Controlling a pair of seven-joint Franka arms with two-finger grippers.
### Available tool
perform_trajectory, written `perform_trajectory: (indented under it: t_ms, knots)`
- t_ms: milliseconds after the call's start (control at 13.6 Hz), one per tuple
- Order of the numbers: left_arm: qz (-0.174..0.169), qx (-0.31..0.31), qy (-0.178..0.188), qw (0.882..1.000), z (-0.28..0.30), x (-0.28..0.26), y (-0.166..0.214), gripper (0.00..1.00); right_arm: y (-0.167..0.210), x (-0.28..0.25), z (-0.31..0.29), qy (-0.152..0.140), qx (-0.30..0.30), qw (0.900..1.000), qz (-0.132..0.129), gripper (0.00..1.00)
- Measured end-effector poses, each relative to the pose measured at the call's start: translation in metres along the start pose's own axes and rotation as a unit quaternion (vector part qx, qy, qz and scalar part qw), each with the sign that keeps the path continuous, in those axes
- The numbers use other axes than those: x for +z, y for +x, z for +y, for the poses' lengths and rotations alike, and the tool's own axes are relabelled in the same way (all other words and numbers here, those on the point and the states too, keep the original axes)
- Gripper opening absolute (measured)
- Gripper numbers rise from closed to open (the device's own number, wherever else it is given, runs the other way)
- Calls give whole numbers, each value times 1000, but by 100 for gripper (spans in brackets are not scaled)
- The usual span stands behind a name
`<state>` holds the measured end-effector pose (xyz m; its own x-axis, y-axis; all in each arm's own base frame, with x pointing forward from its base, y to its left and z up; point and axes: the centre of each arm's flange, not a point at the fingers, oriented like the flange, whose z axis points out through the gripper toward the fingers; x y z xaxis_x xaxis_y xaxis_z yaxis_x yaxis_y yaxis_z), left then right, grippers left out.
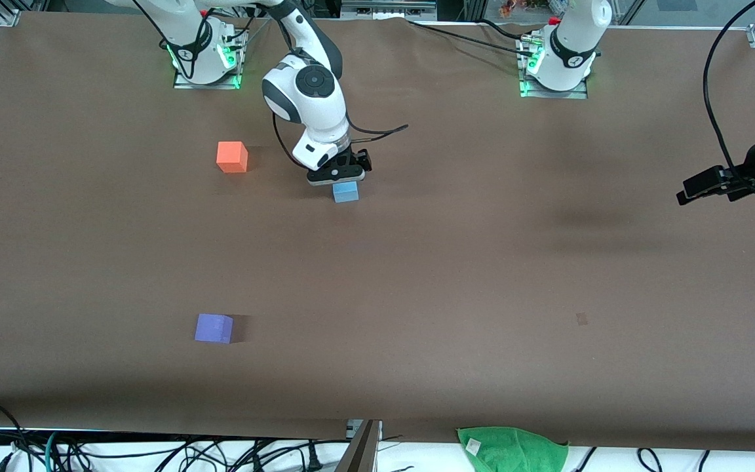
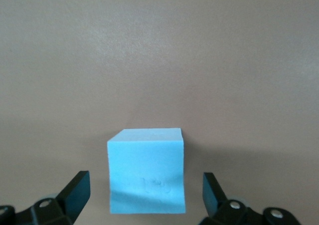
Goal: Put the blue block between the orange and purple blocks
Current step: 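Lower the right gripper onto the light-blue cube and grasp it, then carry the cube with the right gripper toward the orange and purple cubes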
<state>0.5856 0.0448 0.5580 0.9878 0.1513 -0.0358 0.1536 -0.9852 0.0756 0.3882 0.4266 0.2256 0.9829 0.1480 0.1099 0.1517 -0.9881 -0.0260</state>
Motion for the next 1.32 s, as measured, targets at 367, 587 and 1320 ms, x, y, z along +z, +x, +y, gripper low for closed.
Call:
perform_trajectory:
  t_ms: [367, 587, 1320]
  knots:
    - [9, -2, 0, 1000, 1, -6, 1, 100, -4, 16, 0, 1, -15, 1000, 5, 100]
    - [14, -3, -1, 1000, 5, -15, -2, 100, -5, 24, -1, 6, -16, 1000, 7, 100]
    - [14, -37, -1, 999, 11, -14, -3, 100, 9, 22, 5, 11, -9, 1000, 23, 60]
